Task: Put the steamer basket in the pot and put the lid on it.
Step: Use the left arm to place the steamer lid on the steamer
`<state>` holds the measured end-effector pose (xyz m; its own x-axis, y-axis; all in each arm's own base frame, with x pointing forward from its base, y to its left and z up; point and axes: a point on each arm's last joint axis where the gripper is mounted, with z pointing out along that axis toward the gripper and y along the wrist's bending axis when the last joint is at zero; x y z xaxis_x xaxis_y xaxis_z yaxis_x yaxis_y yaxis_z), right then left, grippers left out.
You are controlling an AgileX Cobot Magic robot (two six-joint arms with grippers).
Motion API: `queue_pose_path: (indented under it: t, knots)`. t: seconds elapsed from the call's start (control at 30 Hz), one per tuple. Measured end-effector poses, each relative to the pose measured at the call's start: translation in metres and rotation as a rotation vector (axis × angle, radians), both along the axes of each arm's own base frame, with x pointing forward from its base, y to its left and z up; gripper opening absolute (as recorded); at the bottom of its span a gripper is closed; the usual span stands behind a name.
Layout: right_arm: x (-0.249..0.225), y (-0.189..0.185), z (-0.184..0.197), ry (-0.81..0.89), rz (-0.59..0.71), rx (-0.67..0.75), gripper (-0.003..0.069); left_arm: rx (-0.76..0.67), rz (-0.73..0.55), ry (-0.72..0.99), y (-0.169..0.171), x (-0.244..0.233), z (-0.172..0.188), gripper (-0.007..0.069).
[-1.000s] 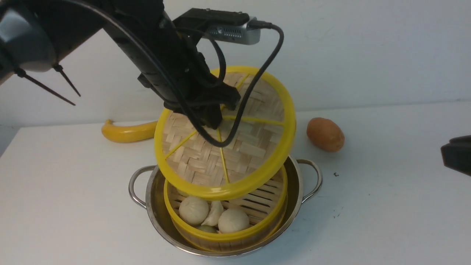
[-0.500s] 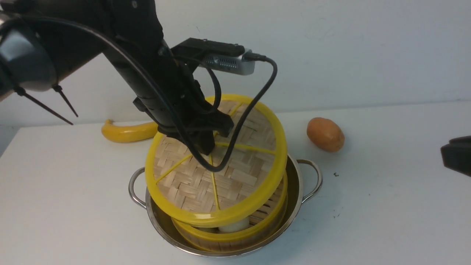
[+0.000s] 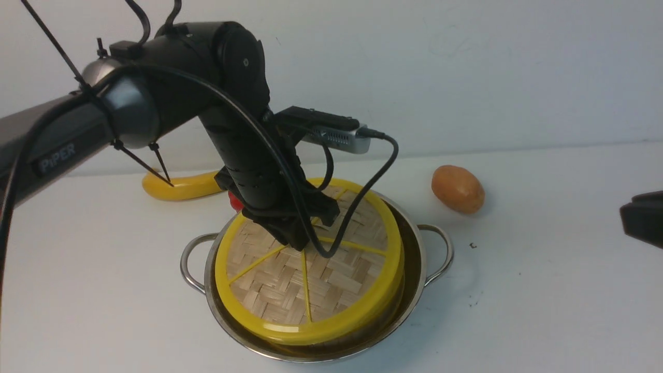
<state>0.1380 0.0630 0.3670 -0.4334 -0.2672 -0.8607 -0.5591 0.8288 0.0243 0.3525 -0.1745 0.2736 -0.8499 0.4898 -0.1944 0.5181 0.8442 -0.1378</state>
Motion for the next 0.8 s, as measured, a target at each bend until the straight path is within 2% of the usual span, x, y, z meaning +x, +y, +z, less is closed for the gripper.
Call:
queue_pose_path:
  t: [0.5,0.8]
  knots:
    - [0.0,0.002,0.001,-0.004,0.013,0.019,0.0067,0.006,-0.023,0.011,-0.004,0.007,-0.011,0.0123]
    - [0.0,0.002,0.001,-0.004,0.014,0.018,0.0067,-0.024,-0.022,-0.058,-0.011,0.023,0.003,0.0123]
